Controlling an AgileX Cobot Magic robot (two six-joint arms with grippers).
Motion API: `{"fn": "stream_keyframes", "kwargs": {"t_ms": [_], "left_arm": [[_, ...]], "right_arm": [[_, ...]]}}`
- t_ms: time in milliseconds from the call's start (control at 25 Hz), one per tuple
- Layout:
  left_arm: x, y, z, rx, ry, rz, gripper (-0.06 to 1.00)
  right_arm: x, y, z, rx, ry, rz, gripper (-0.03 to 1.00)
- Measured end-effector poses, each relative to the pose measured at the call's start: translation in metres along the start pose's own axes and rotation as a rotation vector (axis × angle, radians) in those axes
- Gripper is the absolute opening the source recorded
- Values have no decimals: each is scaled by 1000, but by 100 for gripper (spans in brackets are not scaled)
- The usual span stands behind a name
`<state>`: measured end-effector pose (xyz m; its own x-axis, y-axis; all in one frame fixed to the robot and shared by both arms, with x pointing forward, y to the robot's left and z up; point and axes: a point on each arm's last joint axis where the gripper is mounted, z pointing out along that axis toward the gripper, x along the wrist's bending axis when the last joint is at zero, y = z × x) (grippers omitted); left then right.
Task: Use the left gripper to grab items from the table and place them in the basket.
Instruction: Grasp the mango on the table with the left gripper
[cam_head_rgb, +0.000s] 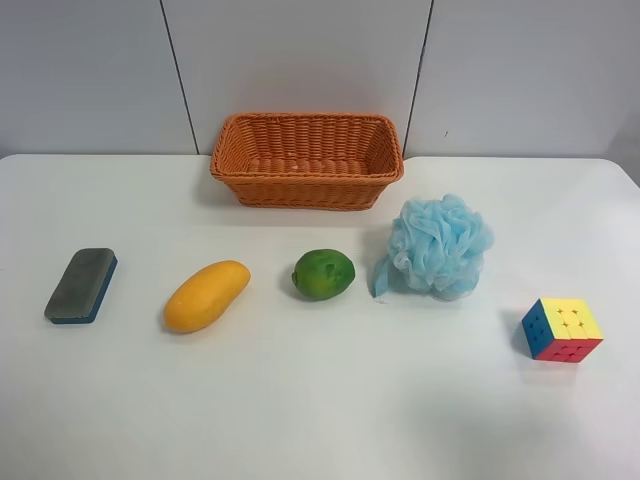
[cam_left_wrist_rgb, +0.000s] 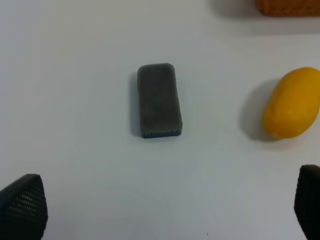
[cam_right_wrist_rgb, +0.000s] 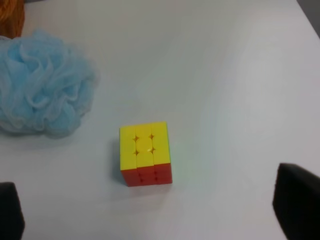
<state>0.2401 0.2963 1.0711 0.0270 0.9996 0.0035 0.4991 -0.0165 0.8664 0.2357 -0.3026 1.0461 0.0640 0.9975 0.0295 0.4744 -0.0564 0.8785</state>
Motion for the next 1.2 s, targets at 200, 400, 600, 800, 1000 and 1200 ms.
{"fn": "stream_keyframes", "kwargs": {"t_ms": [200, 400, 600, 800, 1000, 1200], "left_arm": [[2, 54, 11, 170, -11, 27, 99], [1, 110, 48, 326, -66, 90, 99], [-18, 138, 109, 498, -136, 185, 99], [-57, 133, 176, 696, -158, 284, 99], [-98, 109, 225, 791, -181, 350, 99], [-128, 84, 259, 838, -206, 390, 99]], "right_arm": [[0, 0, 0, 0, 0, 0, 99], [0, 0, 0, 0, 0, 0, 99], [0, 0, 0, 0, 0, 0, 99], [0, 0, 0, 0, 0, 0, 99], [0, 0, 0, 0, 0, 0, 99], [0, 0, 0, 0, 0, 0, 99]]}}
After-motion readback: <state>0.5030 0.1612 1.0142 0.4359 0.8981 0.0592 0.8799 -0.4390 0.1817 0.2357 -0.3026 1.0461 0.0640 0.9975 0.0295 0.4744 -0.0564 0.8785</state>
